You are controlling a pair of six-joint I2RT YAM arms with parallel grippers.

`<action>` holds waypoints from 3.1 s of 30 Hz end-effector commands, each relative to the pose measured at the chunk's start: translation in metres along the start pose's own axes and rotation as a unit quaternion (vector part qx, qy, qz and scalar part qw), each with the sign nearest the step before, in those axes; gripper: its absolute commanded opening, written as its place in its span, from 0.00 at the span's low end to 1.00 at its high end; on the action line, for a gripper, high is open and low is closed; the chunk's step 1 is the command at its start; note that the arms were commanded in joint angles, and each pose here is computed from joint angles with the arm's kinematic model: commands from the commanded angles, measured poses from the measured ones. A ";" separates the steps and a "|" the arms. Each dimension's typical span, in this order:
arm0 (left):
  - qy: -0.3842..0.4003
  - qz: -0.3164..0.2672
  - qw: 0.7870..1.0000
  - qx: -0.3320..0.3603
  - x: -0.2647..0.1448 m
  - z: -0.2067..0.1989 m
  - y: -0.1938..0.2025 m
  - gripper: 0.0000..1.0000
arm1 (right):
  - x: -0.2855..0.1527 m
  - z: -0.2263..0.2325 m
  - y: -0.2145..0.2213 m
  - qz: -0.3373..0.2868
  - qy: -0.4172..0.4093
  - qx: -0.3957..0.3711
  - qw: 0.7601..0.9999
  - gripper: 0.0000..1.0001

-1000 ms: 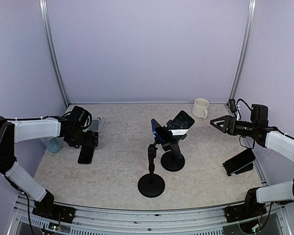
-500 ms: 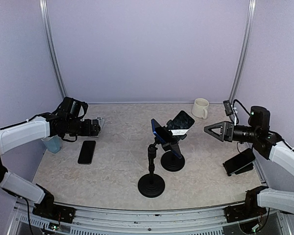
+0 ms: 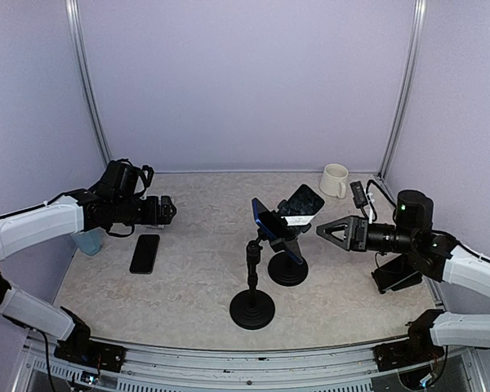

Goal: Remove the phone from the phone stand

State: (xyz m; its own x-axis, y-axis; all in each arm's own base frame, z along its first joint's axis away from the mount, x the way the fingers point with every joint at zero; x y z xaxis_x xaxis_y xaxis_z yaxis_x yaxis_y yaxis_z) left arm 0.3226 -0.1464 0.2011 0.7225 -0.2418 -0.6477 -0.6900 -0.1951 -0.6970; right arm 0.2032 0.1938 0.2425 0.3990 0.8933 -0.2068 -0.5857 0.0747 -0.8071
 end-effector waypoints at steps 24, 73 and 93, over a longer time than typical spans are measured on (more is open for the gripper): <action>0.022 -0.004 1.000 0.015 0.004 -0.023 0.002 0.99 | 0.045 -0.008 0.000 -0.020 -0.021 0.046 0.999 0.76; 0.065 0.005 0.997 0.037 0.009 -0.058 0.008 0.99 | 0.060 -0.003 -0.020 -0.034 -0.035 0.005 0.999 0.15; 0.087 -0.007 0.994 0.062 -0.001 -0.073 -0.006 0.99 | 0.096 0.002 -0.063 -0.065 -0.075 -0.039 0.994 0.00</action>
State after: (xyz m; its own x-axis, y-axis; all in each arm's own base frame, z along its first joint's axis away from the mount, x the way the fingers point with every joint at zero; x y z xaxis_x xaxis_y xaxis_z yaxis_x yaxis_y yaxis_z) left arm 0.3203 -0.2082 0.2135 0.6936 -0.3774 -0.6136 -0.6880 -0.0946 -0.7195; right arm 0.2703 0.2643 0.2329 0.3639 0.9172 -0.1620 -0.6118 0.1042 -0.7841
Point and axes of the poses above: each gripper's point midway between its finger pads, its own x axis out along the fingers, its own z axis along the line the jaws close on, y = z × x, the point moved 5 cm from there along -x, back along the fingers, and after that the axes turned 10 degrees about -x, right-handed, at the moved point
